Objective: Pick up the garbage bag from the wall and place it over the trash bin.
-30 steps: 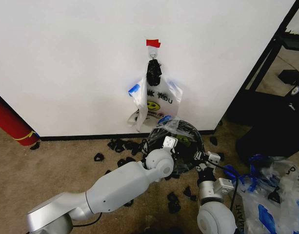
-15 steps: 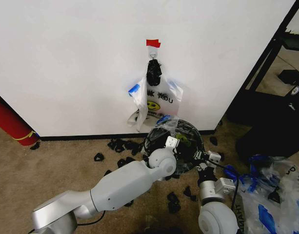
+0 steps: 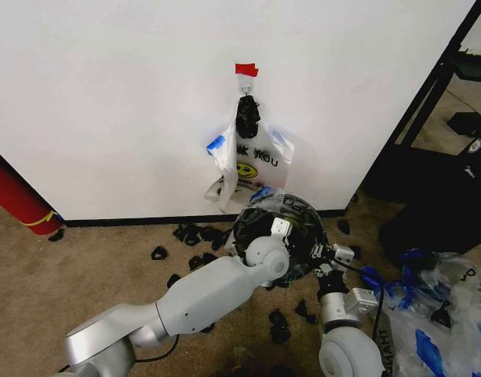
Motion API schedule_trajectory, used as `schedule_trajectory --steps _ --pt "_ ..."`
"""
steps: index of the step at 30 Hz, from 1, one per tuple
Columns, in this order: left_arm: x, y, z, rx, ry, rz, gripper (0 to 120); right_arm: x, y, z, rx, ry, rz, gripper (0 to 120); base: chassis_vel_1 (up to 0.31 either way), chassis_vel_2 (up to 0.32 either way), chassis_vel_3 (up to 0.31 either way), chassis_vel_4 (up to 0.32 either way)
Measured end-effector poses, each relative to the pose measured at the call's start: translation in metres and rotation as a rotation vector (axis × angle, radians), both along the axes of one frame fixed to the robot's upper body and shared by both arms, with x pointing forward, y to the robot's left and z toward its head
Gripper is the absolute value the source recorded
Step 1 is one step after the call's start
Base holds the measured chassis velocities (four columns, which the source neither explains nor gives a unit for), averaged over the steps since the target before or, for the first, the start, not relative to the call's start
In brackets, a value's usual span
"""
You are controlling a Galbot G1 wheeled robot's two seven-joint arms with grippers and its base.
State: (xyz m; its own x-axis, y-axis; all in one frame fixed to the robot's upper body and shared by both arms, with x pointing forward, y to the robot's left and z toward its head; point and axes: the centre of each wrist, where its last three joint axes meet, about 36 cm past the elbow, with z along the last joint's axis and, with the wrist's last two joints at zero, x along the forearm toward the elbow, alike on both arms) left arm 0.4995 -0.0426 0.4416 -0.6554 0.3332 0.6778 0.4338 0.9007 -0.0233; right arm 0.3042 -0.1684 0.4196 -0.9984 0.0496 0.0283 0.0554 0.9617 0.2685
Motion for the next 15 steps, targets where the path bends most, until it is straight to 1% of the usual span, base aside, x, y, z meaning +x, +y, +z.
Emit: schedule_trajectory --steps 3,6,9,12,13,15 --pt "0.005 -0.002 -0.006 0.011 -0.009 0.011 0 0.000 0.002 0.000 0.004 0.001 0.007 0 0.000 0.000 0.000 0.000" --pt "0.007 0.001 -0.008 0.017 -0.022 0.016 0 0.000 0.003 0.001 0.010 -0.001 0.008 0 0.000 0.000 0.000 0.000" --pt "0.004 0.011 -0.008 0.024 -0.041 0.011 0 0.003 0.002 0.000 0.018 0.001 0.004 0 0.000 0.000 0.000 0.000" --pt "-0.005 0.020 -0.003 0.025 -0.067 -0.007 0 0.004 0.000 -0.001 0.017 0.004 -0.004 0 0.000 0.000 0.000 0.000" --pt "-0.005 0.020 -0.003 0.025 -0.067 -0.007 0 0.004 0.000 -0.001 0.017 0.004 -0.004 0 0.000 0.000 0.000 0.000" --pt "-0.011 0.028 0.003 0.021 -0.086 -0.022 0 0.006 -0.002 -0.002 0.018 0.009 -0.011 0 0.000 0.000 0.000 0.000"
